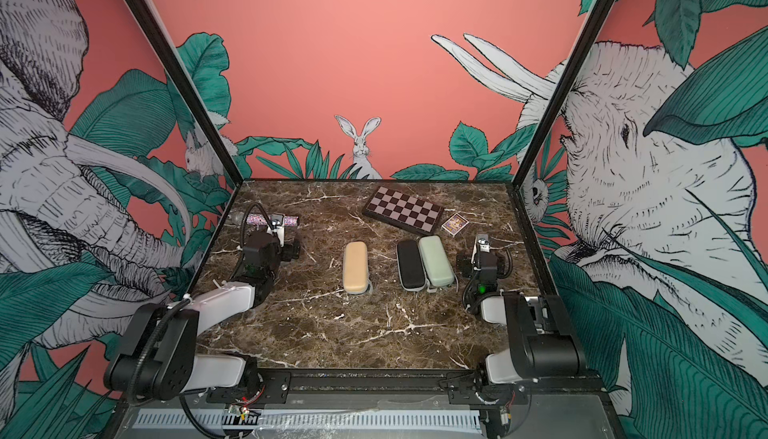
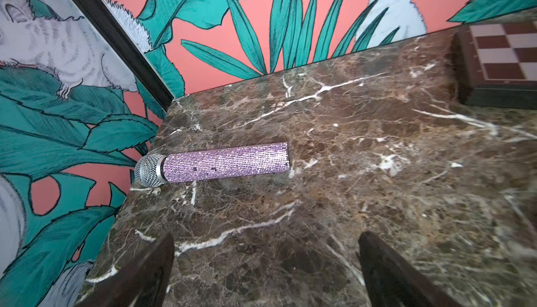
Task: Put umbrellas into zippered umbrella sleeves
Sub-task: Reset both arms
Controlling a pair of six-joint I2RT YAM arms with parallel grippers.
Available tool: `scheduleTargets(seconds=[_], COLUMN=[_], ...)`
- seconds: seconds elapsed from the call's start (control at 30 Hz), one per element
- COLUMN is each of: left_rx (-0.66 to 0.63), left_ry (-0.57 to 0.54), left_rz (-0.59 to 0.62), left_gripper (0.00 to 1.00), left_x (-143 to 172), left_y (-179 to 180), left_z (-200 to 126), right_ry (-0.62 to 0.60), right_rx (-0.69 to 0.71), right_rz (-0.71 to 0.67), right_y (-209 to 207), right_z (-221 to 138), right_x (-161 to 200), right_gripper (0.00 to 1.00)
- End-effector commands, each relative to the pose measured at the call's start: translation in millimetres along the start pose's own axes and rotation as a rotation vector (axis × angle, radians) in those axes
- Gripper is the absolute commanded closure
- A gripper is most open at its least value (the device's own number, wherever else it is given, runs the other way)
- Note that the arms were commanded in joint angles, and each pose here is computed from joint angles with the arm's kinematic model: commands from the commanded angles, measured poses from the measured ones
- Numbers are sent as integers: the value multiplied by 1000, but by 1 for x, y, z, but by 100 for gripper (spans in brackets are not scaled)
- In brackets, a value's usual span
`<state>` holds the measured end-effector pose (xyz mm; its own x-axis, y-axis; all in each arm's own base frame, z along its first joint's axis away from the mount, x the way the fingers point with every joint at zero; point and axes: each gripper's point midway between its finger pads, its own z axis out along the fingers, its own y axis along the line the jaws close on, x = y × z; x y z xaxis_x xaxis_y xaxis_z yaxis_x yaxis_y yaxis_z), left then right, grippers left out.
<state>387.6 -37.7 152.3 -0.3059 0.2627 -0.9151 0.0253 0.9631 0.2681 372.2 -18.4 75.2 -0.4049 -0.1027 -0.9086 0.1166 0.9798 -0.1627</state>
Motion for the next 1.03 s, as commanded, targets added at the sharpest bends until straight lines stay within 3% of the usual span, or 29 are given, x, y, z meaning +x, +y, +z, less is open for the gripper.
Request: scheduleTargets(seconds=[0.0,0.17,0.27,0.3,0.37,0.43,0.5,0.57,1.0], left_rx=[1,55,23,-21,-110,-144,-128,-135,-124], left_ry=[-45,-22,-29,-79,57,-10,54,16,43], left_rz=[7,40,-65,-93,-157,-136,-144,-133,-137], left_gripper=[0,0,1,0,0,0,0,0,0], left_x=[14,35,52,48,62,56,61,58,61], left_y=[3,-11,5,17,35,39,37,37,35], left_z=[-13,13,19,26,24,28,26,27,27], right_ry=[-78,-20,-30,-22,-32,-25,-26,-28,-28], right_rx=[-31,25,28,26,30,26,28,29,29], right_rz=[5,23,23,22,23,24,23,24,24], right_y=[5,-4,-4,-4,-5,-4,-5,-5,-5], right_z=[4,13,13,13,13,13,13,13,13], right_x=[-25,-24,-24,-24,-25,-24,-24,-24,-24], right_gripper=[1,1,1,1,1,1,1,1,1])
